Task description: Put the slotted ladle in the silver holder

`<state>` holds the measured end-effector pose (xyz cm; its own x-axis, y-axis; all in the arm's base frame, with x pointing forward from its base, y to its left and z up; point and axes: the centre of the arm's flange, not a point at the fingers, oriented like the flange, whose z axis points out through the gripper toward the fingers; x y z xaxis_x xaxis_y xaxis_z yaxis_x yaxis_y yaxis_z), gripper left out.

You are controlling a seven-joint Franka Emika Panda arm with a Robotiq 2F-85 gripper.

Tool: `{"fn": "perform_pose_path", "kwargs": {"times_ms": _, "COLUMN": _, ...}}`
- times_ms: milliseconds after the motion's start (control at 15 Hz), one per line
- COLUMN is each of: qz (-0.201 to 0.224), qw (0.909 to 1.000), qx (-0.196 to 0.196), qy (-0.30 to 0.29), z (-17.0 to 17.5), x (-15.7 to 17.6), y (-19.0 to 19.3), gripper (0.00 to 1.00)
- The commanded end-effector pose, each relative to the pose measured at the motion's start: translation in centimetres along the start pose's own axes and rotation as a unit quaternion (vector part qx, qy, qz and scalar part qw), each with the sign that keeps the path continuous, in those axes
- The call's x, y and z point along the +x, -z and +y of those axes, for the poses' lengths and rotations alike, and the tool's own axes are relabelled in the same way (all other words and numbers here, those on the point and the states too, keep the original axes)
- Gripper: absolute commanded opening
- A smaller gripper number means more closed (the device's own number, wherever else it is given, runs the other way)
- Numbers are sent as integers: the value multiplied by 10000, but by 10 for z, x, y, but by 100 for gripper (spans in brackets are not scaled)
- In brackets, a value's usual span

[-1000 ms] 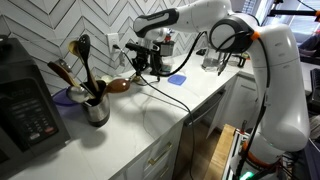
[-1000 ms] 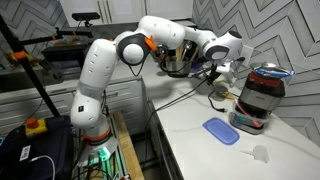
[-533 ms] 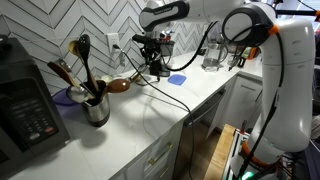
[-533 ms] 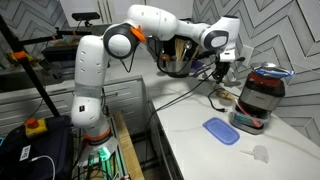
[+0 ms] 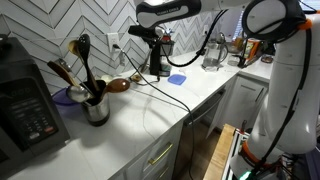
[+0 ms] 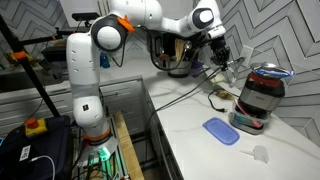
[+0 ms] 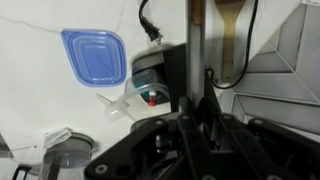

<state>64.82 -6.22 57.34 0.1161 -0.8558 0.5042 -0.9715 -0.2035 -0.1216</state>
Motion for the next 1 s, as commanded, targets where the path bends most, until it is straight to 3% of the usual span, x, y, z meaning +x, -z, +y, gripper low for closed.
{"fn": "perform_pose_path", "kwargs": {"times_ms": 0, "qz": 1032, "qw": 9946, "qx": -103, "qy": -86, "z": 8, "x": -10, "y": 48, "gripper": 5}}
{"fn": "perform_pose_path", "kwargs": {"times_ms": 133, "qz": 1639, "qw": 9863, "qx": -148, "qy": -103, "z": 18, "x": -8, "y": 81, "gripper": 5}}
{"fn": "perform_pose_path", "kwargs": {"times_ms": 400, "qz": 1140, "qw": 9874, "qx": -157, "qy": 1089, "z": 75, "x": -13, "y": 145, "gripper": 5}}
{"fn": "perform_pose_path", "kwargs": {"times_ms": 800, "qz": 695, "qw": 9648, "qx": 729, "qy": 2428, "z": 152, "x": -38, "y": 208, "gripper": 5}}
{"fn": "perform_pose_path", "kwargs": {"times_ms": 867, "qz": 869, "qw": 9734, "qx": 484, "qy": 2065, "z": 110, "x": -36, "y": 212, "gripper": 18}}
{"fn": "perform_pose_path", "kwargs": {"times_ms": 933, "qz": 816, "qw": 9704, "qx": 591, "qy": 2195, "z": 121, "x": -38, "y": 217, "gripper": 18}}
